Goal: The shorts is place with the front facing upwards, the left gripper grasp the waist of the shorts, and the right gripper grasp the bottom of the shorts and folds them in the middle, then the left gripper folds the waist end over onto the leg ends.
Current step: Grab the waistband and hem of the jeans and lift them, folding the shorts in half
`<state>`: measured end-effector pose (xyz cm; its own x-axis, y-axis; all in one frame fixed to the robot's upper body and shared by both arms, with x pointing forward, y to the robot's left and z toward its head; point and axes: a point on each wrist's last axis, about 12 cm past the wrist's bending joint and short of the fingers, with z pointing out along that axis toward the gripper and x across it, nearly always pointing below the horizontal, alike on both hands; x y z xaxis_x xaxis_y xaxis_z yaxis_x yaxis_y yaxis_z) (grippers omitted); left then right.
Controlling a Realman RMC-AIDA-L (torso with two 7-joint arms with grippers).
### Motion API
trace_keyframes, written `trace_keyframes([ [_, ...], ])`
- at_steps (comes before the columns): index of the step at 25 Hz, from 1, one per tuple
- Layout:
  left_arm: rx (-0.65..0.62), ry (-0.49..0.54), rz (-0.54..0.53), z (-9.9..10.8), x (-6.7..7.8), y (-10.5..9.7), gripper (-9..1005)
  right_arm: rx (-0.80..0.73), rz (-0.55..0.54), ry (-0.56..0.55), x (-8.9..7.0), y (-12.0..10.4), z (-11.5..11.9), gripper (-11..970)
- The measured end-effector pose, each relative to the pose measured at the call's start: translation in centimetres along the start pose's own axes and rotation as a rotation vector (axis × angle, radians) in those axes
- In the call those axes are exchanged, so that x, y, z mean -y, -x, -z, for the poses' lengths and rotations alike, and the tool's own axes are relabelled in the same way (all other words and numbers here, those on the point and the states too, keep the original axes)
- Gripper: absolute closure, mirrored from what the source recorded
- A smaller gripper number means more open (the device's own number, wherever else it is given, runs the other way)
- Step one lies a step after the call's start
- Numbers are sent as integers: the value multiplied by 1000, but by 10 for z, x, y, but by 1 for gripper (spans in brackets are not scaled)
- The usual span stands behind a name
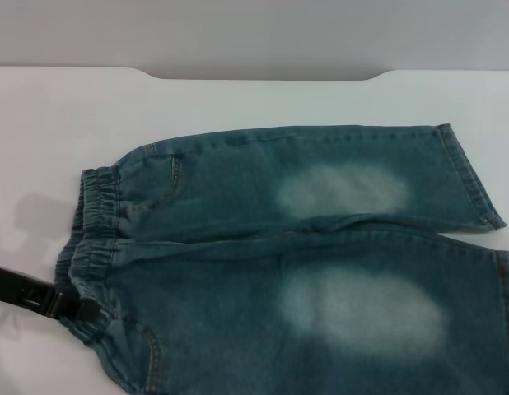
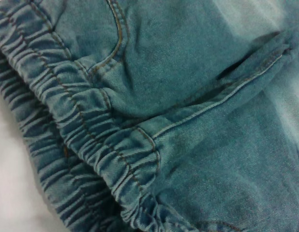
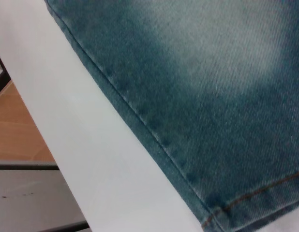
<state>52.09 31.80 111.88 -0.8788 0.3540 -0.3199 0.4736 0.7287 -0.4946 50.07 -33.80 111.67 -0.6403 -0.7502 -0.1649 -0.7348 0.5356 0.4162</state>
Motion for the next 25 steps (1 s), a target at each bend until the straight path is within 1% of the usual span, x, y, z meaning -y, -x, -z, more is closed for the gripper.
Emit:
trace_keyframes([
  [10,-2,-4,-1,-1,1,1,905,0,28,4,-3,11,-5,454],
  [25,-2,-3,-7,-1,1,2,898,-5,57,22,-6,19,-10,455],
])
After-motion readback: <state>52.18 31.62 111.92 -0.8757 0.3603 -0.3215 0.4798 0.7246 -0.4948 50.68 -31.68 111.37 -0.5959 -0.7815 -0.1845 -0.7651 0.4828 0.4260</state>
